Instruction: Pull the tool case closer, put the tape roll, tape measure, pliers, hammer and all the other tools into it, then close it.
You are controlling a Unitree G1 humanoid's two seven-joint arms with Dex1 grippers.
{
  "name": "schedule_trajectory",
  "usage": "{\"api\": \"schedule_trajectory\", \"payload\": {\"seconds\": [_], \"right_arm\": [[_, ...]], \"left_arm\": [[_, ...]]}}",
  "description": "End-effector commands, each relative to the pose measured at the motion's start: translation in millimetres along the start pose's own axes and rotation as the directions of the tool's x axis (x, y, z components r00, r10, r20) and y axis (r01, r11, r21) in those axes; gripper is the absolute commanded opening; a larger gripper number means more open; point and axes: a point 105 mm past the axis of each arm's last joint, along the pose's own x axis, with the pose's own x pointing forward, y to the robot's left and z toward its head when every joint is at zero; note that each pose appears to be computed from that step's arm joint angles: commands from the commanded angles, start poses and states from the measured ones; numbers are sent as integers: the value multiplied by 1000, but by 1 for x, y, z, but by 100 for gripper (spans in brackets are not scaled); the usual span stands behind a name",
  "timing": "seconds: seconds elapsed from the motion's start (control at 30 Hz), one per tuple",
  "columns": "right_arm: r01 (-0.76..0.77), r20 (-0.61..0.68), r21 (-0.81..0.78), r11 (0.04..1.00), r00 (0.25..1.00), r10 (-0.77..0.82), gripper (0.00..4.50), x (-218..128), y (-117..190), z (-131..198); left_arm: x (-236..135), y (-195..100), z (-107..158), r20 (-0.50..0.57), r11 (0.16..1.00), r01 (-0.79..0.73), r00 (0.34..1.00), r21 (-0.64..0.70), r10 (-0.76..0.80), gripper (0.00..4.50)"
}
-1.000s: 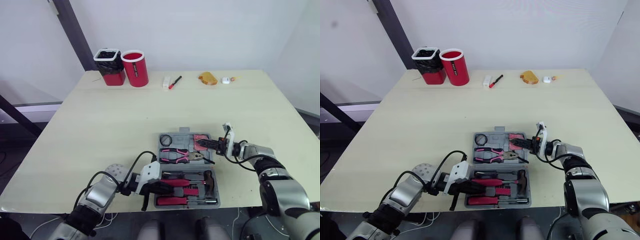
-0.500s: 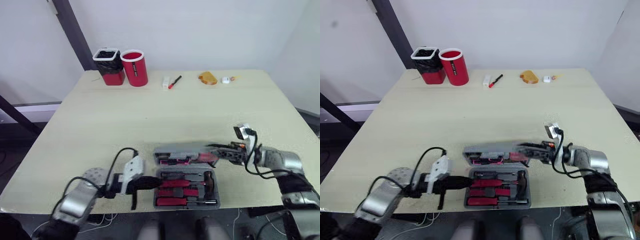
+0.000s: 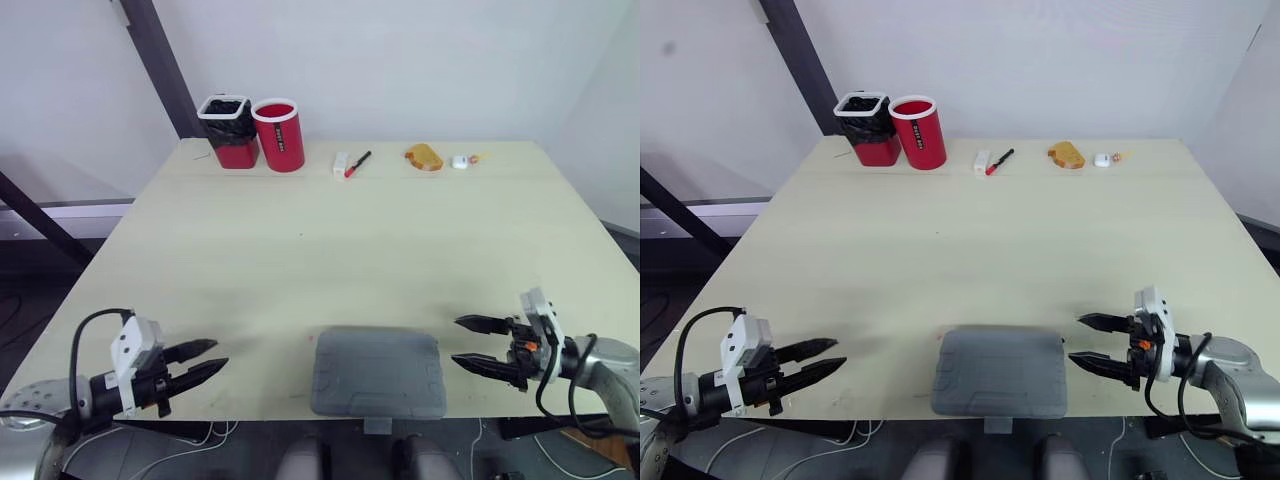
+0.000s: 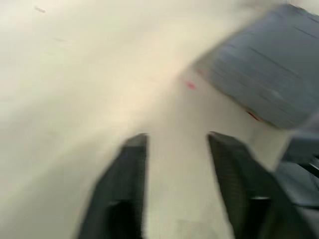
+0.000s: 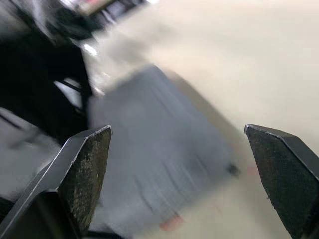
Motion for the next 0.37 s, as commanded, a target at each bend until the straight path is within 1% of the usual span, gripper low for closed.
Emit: {"api": "schedule_trajectory", "payload": {"seconds": [0.03, 0.07, 0.1, 0.13, 0.2, 0.27, 0.37], "right_arm": [[121, 62, -135, 983, 992, -114, 450, -19, -4, 19], [144, 63, -155, 977, 989, -136, 450, -24, -4, 17], [162, 66, -170, 972, 986, -153, 450, -29, -3, 14], [190, 74, -172, 967, 981, -179, 450, -36, -2, 10], [226, 130, -181, 957, 970, -204, 450, -45, 2, 9], [244, 131, -176, 954, 966, -223, 450, -48, 3, 5], [248, 126, -173, 953, 965, -228, 450, -48, 2, 1]], "left_arm": [[-17, 13, 12, 50, 995, -95, 994, 3, 95, 364], [-20, 15, 13, 52, 994, -111, 992, -11, 112, 410], [-24, 17, 13, 49, 992, -128, 991, -15, 128, 442], [-27, 20, 12, 44, 989, -148, 988, -26, 149, 442], [-31, 22, 12, 39, 984, -174, 984, -37, 176, 442], [-32, 20, 12, 35, 983, -179, 983, -48, 181, 442], [-32, 17, 12, 17, 984, -174, 984, -27, 175, 442]]}}
